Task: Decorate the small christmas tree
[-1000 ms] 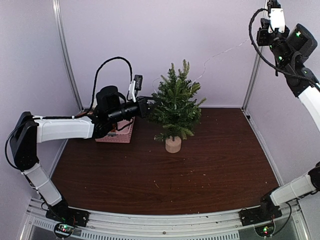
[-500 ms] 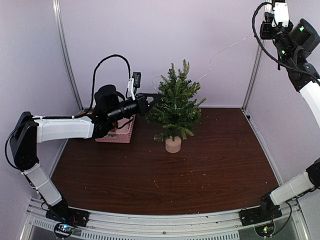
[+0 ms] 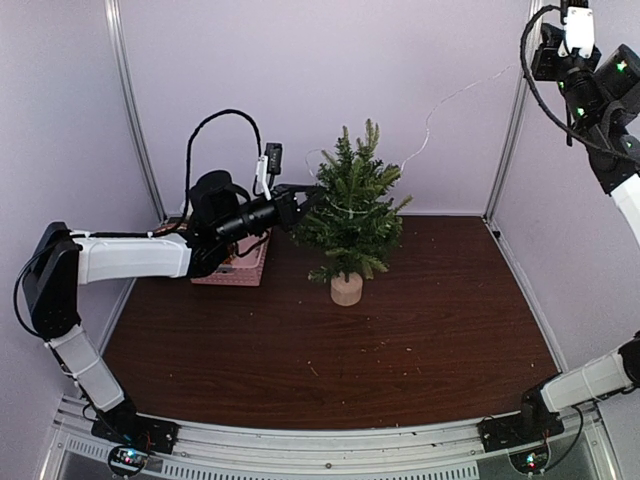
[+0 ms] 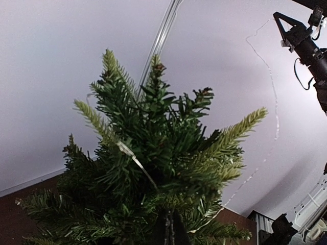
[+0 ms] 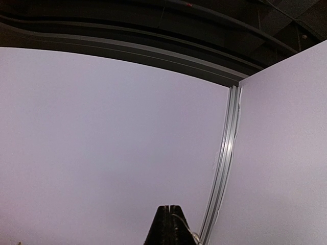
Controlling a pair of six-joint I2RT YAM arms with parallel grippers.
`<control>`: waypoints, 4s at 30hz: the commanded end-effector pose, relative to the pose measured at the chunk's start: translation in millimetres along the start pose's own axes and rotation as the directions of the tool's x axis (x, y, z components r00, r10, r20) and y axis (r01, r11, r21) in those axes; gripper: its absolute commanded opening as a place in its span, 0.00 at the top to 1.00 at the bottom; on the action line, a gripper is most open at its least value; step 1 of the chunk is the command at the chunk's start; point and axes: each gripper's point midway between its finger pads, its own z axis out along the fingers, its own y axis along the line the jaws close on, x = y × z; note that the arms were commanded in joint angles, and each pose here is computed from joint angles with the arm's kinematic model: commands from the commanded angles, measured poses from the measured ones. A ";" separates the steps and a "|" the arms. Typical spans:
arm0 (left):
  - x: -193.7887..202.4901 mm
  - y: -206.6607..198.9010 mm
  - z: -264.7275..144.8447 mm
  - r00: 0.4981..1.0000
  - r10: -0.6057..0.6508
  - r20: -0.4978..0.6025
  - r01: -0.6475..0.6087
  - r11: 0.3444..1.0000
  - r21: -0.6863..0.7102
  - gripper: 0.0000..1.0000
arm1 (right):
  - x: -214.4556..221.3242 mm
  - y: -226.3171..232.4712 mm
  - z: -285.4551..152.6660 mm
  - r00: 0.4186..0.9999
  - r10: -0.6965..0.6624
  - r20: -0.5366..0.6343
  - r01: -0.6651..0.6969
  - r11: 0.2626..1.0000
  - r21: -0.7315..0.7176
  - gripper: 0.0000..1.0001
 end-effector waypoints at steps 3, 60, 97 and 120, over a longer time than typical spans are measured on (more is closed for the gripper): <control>6.4 5.2 7.0 0.999 0.046 0.010 -0.046 0.999 0.003 1.00 | 33.1 0.6 6.1 0.995 -0.078 -0.063 0.081 0.996 0.038 1.00; 47.8 53.2 5.8 0.984 0.098 -0.152 -0.128 0.971 -0.203 1.00 | 20.8 -44.7 -18.0 0.982 -0.187 -0.036 0.191 0.957 0.217 1.00; 49.9 58.8 6.8 0.988 0.066 -0.142 -0.097 0.971 -0.218 1.00 | -51.3 1.4 -32.6 0.952 0.266 0.151 -0.235 0.952 -0.195 1.00; 44.6 58.6 3.9 0.987 0.076 -0.139 -0.103 0.973 -0.205 1.00 | -124.7 37.9 -70.4 0.795 0.592 0.132 -0.406 0.681 -0.610 1.00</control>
